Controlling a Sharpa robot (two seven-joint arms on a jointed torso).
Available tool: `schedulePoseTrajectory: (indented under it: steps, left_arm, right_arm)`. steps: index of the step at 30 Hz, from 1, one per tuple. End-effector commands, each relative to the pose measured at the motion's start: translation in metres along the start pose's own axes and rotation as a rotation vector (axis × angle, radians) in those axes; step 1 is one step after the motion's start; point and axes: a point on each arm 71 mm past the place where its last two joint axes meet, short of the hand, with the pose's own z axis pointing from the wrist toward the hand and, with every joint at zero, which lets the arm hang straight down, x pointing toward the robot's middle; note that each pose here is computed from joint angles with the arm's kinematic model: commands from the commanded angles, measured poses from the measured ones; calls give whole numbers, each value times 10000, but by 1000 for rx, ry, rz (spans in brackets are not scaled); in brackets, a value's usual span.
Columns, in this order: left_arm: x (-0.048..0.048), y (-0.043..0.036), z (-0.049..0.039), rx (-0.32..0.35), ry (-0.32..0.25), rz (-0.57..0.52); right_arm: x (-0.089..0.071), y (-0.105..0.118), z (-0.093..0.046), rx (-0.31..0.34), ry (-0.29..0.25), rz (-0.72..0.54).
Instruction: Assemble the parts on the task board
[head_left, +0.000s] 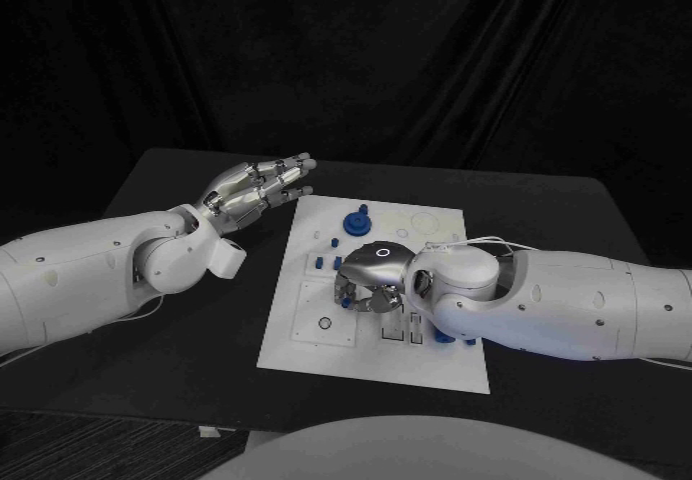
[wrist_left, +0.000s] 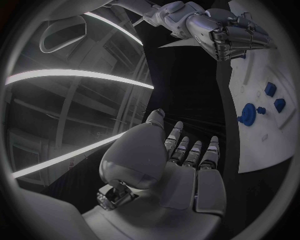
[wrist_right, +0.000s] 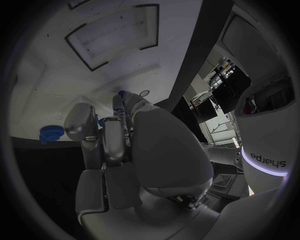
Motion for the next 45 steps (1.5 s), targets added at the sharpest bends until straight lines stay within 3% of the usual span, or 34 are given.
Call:
schedulePoseTrajectory:
  steps: [1,15,32,36,45]
  left_arm:
    - [20,5,8,5,12,-17]
    - [17,30,0,-9,15,-21]
    - [17,41,-6,-15,18,-24]
    - [14,42,-9,-16,17,-24]
    - [0,40,-28,-17,13,-23]
  right_arm:
    - [23,1,-1,1,15,-5]
    - [21,7,14,3,12,-6]
    - [83,-55,23,65,97,-19]
    - [68,-68,14,74,73,-16]
    - [-58,-141,-109,70,-48,-4]
